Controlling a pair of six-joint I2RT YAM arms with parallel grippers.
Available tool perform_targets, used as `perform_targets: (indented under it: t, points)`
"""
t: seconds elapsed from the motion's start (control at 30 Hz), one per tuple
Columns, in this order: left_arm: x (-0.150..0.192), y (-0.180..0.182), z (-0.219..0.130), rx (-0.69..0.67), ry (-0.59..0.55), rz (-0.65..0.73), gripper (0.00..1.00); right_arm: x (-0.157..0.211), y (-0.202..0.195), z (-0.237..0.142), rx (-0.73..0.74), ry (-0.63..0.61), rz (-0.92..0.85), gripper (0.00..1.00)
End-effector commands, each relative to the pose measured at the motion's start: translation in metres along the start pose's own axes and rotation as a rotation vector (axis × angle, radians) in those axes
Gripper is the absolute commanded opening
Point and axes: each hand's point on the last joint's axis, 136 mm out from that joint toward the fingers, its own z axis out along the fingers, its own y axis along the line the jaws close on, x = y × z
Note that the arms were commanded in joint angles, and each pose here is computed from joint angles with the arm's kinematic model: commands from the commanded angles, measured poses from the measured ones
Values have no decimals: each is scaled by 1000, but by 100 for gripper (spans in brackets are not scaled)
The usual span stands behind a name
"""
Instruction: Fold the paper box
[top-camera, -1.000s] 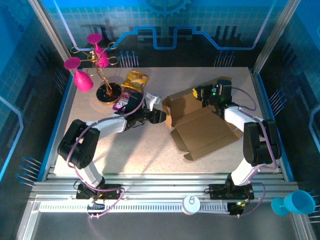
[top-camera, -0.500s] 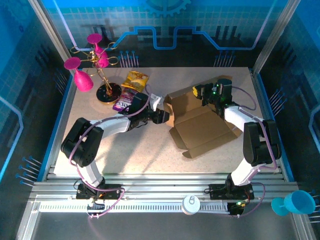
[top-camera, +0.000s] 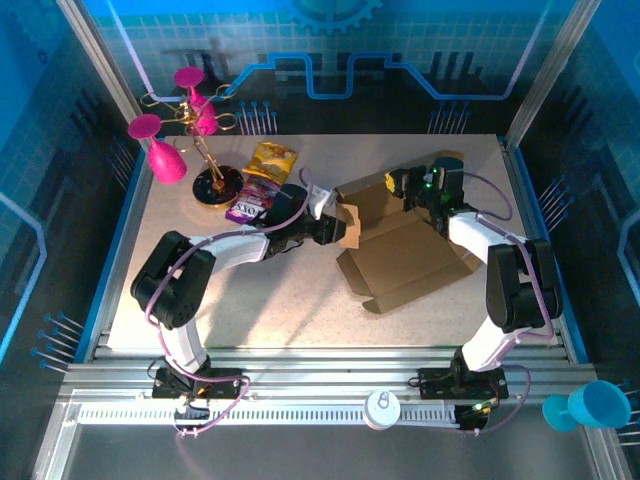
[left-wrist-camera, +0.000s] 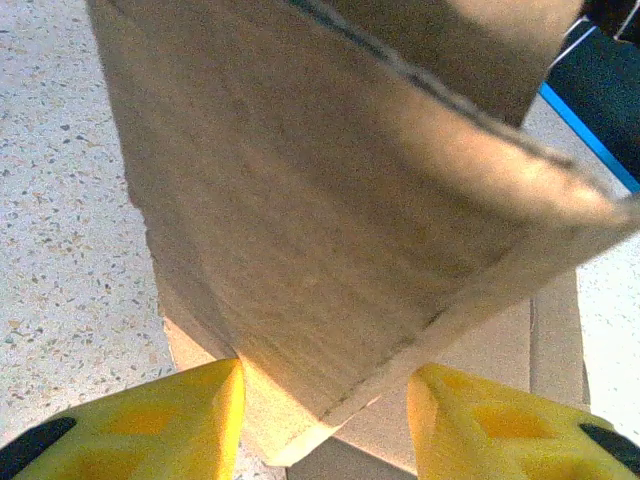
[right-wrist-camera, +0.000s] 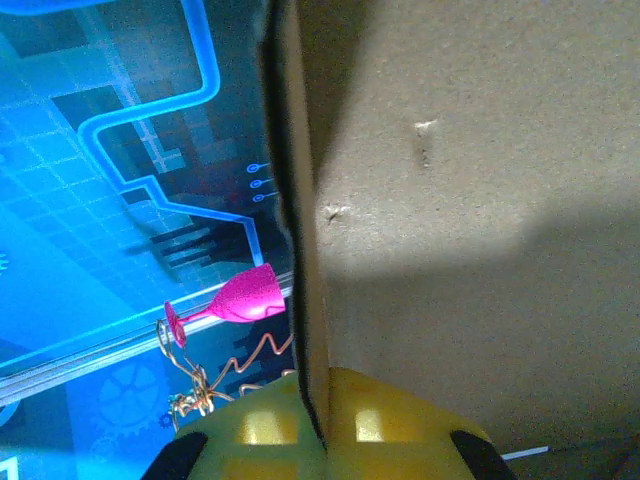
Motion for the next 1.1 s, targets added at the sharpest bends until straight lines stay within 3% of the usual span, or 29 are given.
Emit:
perform_targets:
  t: [0.0,0.47,1.07]
  points:
    - [-13,0,7,-37,-43,46,46,10,11,4,-42,20,-20,0]
    - [-20,24,18,-199,-91,26,46,13,-8,3,-45,8,-19,0]
    - [-29,43,24,-288,-138,-9,44,9,-33,12,-195,-19,-56,0]
